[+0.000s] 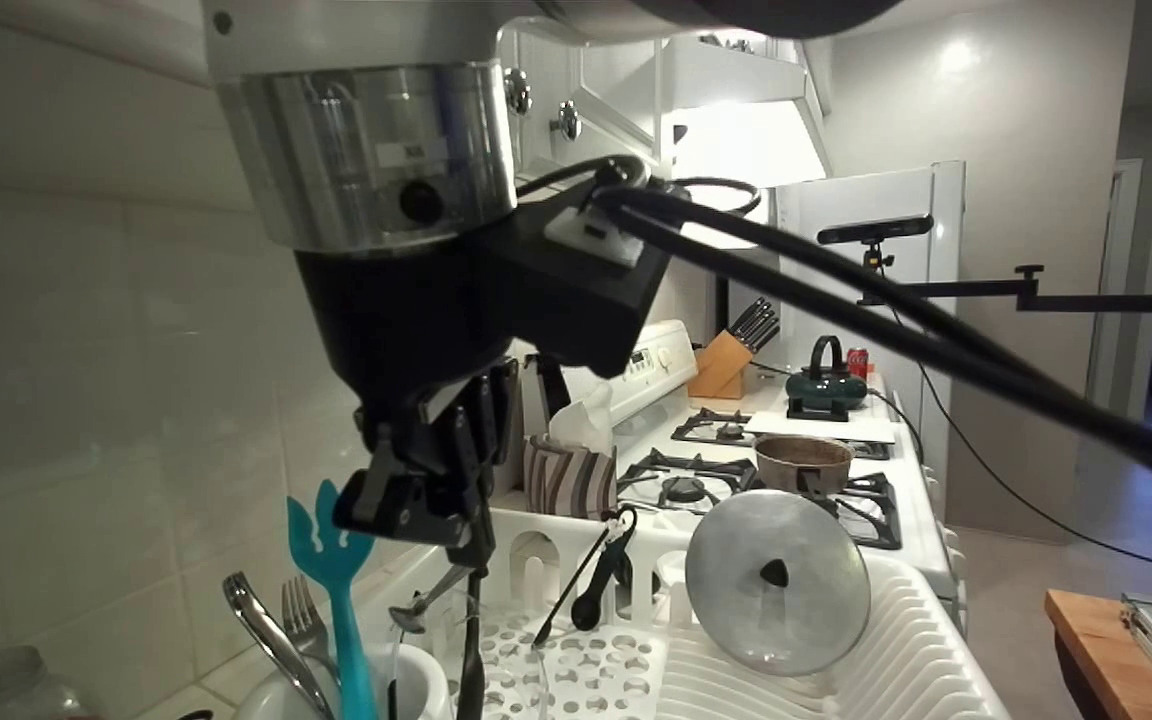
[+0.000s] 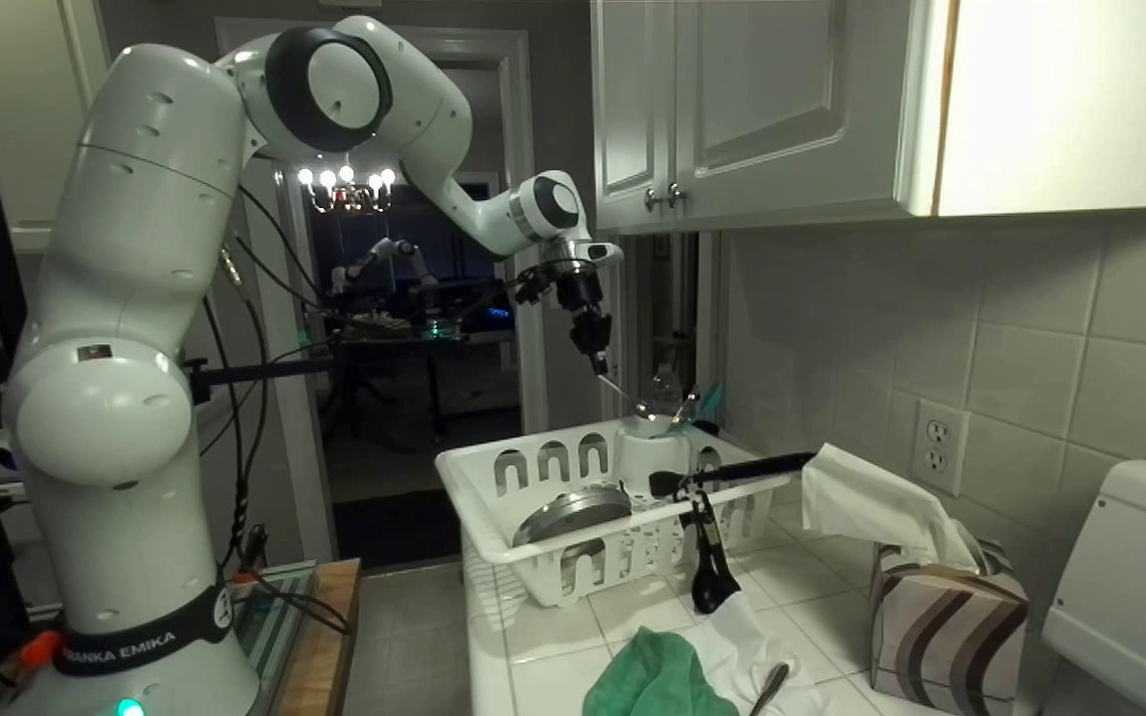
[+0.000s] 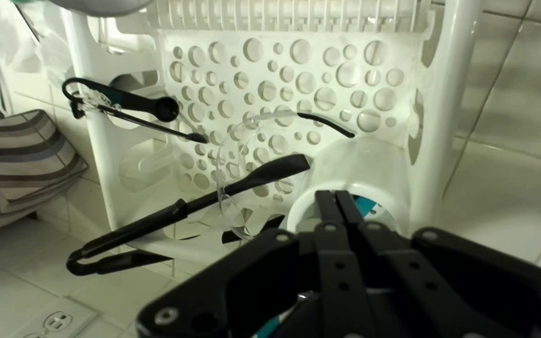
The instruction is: Remove one spoon from the cutlery holder on the dishrack.
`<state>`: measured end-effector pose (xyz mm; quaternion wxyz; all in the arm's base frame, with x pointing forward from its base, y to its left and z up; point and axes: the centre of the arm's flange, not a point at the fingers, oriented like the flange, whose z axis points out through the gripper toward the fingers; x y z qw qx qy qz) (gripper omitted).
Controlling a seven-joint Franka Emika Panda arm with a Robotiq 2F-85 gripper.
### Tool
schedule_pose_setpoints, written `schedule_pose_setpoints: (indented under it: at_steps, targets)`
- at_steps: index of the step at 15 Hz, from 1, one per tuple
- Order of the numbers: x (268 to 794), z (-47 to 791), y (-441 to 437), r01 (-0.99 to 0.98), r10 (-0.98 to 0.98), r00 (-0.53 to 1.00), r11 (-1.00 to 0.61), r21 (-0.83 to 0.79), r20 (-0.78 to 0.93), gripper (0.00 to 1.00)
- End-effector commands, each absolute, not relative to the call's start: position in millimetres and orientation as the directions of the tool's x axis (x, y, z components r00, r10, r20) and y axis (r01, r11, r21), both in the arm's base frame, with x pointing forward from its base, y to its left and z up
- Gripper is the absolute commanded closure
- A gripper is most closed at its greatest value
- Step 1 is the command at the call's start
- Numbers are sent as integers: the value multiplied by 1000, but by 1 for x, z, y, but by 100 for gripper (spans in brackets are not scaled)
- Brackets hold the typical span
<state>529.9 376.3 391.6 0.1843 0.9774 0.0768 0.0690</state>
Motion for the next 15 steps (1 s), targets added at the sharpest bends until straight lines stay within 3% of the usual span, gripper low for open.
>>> schedule_pose_setpoints:
  at_steps: [1, 8, 15]
  targets:
    - [498, 397, 358, 61, 90, 995, -911, 407, 52, 99]
    - [473, 356, 313, 83, 22, 986, -922, 378, -163, 99]
    - [487, 317, 273, 282, 246, 942, -949, 141, -230, 99]
